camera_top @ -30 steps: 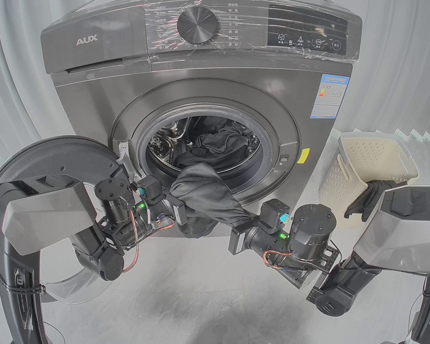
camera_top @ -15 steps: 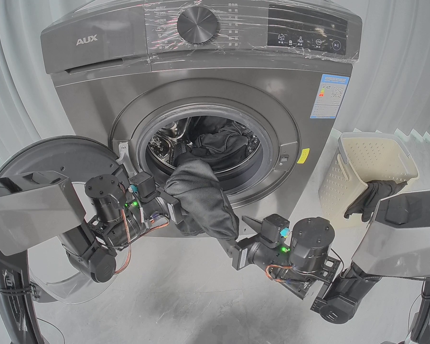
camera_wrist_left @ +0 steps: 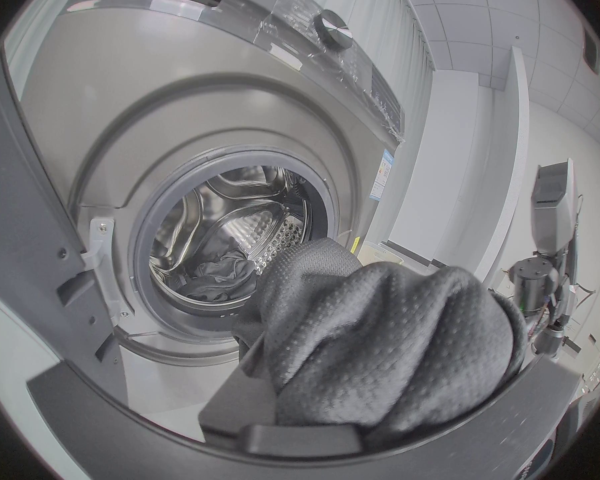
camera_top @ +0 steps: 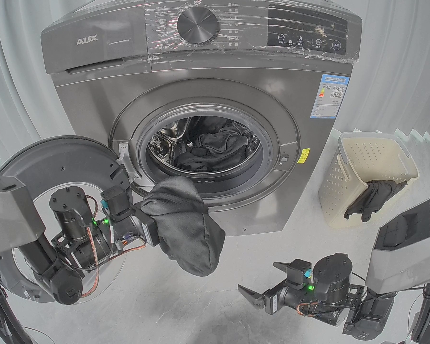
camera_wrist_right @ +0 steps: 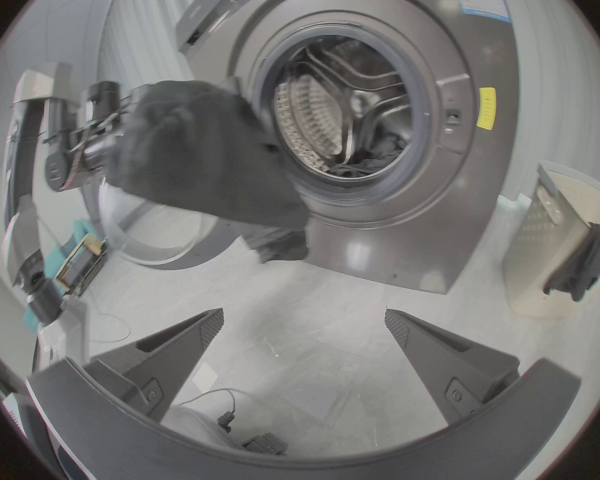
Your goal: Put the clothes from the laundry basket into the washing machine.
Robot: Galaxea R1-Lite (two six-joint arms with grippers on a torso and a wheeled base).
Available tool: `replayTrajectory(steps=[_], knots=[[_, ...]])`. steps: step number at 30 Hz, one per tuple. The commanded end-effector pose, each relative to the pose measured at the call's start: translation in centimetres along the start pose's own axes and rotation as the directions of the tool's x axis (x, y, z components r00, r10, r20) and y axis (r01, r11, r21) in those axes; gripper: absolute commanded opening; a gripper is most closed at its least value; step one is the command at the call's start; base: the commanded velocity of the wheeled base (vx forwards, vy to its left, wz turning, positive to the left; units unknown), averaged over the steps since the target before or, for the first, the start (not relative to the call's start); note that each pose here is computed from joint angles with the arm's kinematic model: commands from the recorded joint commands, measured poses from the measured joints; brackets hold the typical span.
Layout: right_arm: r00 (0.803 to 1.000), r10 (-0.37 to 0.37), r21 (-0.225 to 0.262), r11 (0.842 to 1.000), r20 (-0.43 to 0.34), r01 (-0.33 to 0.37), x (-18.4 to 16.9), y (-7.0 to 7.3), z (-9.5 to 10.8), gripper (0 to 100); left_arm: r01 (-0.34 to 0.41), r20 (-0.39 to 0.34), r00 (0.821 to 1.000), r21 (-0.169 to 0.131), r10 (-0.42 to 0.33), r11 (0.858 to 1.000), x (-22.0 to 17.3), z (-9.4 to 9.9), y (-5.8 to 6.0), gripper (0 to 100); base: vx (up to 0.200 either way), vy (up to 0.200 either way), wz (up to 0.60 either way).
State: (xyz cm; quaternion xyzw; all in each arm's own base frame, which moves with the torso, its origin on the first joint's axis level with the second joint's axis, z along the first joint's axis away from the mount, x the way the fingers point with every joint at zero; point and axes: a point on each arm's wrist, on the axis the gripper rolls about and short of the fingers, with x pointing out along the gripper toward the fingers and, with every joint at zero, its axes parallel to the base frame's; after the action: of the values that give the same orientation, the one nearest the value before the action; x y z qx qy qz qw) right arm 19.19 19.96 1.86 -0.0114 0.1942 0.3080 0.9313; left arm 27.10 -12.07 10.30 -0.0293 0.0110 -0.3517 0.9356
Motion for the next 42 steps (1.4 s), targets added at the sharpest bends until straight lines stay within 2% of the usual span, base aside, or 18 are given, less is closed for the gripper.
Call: replayTrajectory(steps=[1,5,7,11,17,22,30,39,42], knots=[[0.988,-0.155,0.078,0.985,0.022,0.152,0.3,-2.3,0.3,100,-0.003,0.016,1.0,0.007,0.003,1.0,-2.6,1.3,-0.9,0,0.0,0.0,0.0],[0.979,-0.199,0.119,0.974,0.034,0.194,0.1,-3.3,0.7,100,-0.019,0.02,1.0,0.011,0.018,1.0,-2.9,1.5,-0.7,0,0.0,0.0,0.0],[0.976,-0.215,0.143,0.968,0.031,0.209,0.0,-3.9,0.7,100,-0.045,0.014,0.999,0.019,0.045,0.999,-3.4,1.4,-0.1,0,0.0,0.0,0.0],[0.975,-0.221,0.16,0.964,0.038,0.212,-0.3,-4.2,1.0,100,-0.062,0.018,0.998,0.023,0.061,0.998,-3.9,1.6,0.1,0,0.0,0.0,0.0],[0.975,-0.213,0.167,0.965,0.066,0.2,-0.4,-4.0,1.6,100,-0.085,0.013,0.996,0.02,0.085,0.996,-4.4,1.6,0.6,0,0.0,0.0,0.0],[0.973,-0.222,0.185,0.96,0.06,0.208,-0.6,-4.3,1.6,100,-0.081,-0.007,0.997,0.014,0.081,0.997,-4.6,1.1,0.5,0,0.0,0.0,0.0],[0.973,-0.224,0.188,0.959,0.057,0.21,-1.0,-4.4,1.5,100,-0.069,-0.013,0.997,0.017,0.07,0.997,-4.4,1.0,0.3,0,0.075,0.0,0.0],[0.976,-0.201,0.198,0.963,0.088,0.181,-1.1,-3.7,2.2,100,-0.068,-0.015,0.998,0.016,0.068,0.998,-4.4,0.9,0.3,0,0.0,0.0,0.0],[0.977,-0.19,0.199,0.966,0.097,0.168,-1.2,-3.4,2.4,100,-0.068,-0.016,0.998,0.017,0.068,0.998,-4.4,0.9,0.3,0,0.2,0.0,0.0]])
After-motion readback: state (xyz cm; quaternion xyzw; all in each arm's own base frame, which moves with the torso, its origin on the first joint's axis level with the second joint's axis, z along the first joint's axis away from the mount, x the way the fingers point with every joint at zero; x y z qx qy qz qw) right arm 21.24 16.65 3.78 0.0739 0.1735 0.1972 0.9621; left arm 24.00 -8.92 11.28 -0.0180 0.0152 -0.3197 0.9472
